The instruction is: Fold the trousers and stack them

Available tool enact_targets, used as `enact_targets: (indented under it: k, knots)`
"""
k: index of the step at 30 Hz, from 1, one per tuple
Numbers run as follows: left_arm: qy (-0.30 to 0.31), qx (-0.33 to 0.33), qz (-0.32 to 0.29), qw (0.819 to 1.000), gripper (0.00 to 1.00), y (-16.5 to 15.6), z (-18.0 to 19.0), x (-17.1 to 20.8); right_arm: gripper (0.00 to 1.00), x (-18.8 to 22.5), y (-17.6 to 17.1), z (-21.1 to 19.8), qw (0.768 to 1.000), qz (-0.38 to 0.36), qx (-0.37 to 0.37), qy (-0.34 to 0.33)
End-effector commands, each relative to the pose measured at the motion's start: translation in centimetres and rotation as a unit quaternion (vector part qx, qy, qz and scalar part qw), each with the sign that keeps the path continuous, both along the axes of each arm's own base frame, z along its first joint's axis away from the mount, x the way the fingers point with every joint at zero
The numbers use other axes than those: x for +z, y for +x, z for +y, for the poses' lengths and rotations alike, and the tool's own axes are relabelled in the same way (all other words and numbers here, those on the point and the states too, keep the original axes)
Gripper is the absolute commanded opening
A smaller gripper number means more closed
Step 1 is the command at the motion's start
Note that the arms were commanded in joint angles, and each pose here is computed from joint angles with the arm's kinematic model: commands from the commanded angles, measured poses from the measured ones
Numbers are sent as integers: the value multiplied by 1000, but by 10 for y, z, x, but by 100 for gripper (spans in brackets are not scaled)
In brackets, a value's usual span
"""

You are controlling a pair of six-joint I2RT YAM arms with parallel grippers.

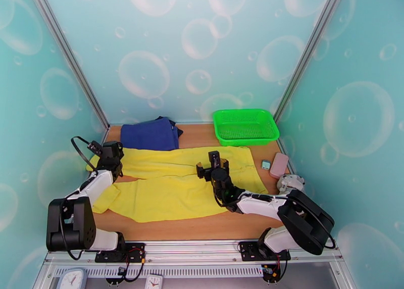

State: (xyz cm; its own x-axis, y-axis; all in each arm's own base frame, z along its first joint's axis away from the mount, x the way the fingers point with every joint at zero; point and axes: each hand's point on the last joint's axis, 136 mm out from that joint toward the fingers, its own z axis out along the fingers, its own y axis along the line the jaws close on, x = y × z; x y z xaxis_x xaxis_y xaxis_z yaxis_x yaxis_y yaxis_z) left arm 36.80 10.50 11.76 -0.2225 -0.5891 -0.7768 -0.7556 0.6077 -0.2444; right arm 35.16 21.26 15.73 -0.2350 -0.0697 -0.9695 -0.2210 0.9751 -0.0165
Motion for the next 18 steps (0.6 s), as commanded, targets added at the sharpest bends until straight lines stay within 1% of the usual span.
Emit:
enact_targets:
  k: [1, 2, 5, 9, 11, 13, 14, 16, 18]
  knots:
    - [-3, 76, 53, 996, 64, -58, 10, -21, 99, -4, 0, 17, 999, 12, 37, -1]
    - [0, 119, 63, 991, 64, -78, 16, -22, 99, -6, 1, 18, 999, 16, 38, -4]
    - [20, 168, 89, 982, 66, -108, 26, -24, 99, -8, 2, 19, 999, 20, 38, -6]
    - [22, 201, 126, 971, 67, -126, 35, -29, 99, -13, 5, 15, 999, 22, 28, -20]
    - [11, 210, 126, 970, 67, -130, 33, -31, 99, -14, 7, 11, 999, 23, 20, -24]
    - [-5, 225, 127, 966, 67, -142, 32, -35, 99, -15, 9, 6, 999, 23, 11, -26]
    - [-12, 234, 121, 965, 68, -149, 33, -36, 99, -16, 10, 5, 999, 24, 9, -26]
    - [-21, 223, 99, 969, 67, -149, 36, -35, 99, -17, 12, 1, 999, 27, 4, -24]
    - [-31, 246, 93, 964, 68, -161, 46, -33, 99, -19, 14, -2, 999, 28, 0, -23]
